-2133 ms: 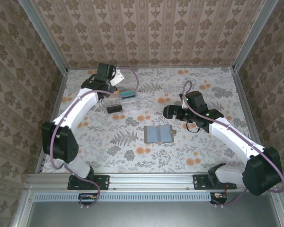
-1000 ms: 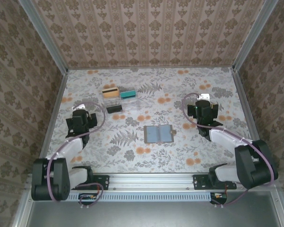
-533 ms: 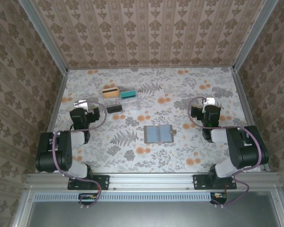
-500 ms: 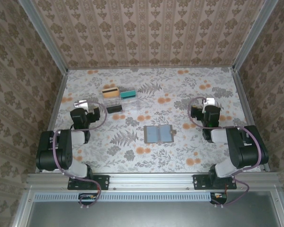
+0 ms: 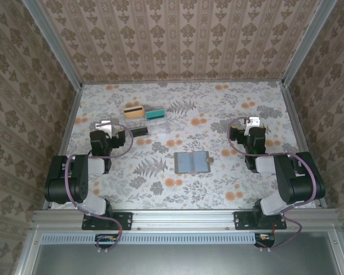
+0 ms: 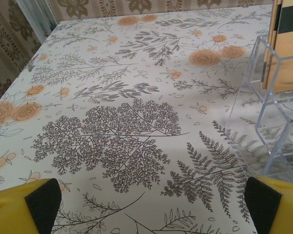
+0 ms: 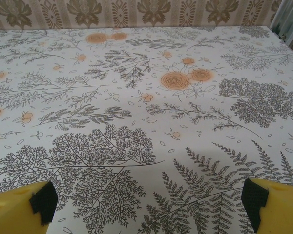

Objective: Take the credit cards out of the card holder

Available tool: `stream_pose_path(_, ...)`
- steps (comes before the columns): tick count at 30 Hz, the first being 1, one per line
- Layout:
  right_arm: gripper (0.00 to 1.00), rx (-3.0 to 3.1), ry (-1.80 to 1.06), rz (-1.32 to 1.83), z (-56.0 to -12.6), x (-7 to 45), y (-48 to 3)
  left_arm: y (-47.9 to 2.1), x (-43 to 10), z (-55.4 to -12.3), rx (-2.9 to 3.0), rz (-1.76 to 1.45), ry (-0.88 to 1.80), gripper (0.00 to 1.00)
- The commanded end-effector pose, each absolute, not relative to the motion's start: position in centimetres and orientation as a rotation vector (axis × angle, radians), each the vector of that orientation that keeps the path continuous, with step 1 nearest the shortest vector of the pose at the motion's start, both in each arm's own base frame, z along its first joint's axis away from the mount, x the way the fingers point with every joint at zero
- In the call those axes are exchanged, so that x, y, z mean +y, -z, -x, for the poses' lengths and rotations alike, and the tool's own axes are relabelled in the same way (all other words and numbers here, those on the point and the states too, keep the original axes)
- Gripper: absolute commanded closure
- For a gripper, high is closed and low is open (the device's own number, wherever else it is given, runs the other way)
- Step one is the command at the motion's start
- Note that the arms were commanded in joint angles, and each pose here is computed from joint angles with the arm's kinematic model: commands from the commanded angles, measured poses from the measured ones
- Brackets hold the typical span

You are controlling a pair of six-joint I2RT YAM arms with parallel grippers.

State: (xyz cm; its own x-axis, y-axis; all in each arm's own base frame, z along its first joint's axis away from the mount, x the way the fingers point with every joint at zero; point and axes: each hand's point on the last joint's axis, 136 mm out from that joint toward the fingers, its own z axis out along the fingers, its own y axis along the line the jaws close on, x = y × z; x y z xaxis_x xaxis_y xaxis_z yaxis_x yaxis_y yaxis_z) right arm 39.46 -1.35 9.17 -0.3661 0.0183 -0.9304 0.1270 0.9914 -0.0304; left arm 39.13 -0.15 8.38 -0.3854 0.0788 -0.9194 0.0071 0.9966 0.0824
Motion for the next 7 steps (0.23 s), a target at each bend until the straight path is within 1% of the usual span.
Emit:
stream_pose_path(1,0.00,1.911,0.088,-0.107,-39.82,-1.19,-9.92,-9.37,-0.32,-39.88,1.935,-0.087,-0.085,0.00)
stream_pose_path(7,0.00,1.911,0.088,-0.108,-39.81,-1.20,-9.90,-9.42,-0.29,-39.92,1.934,-0.086,-0.083,0.00)
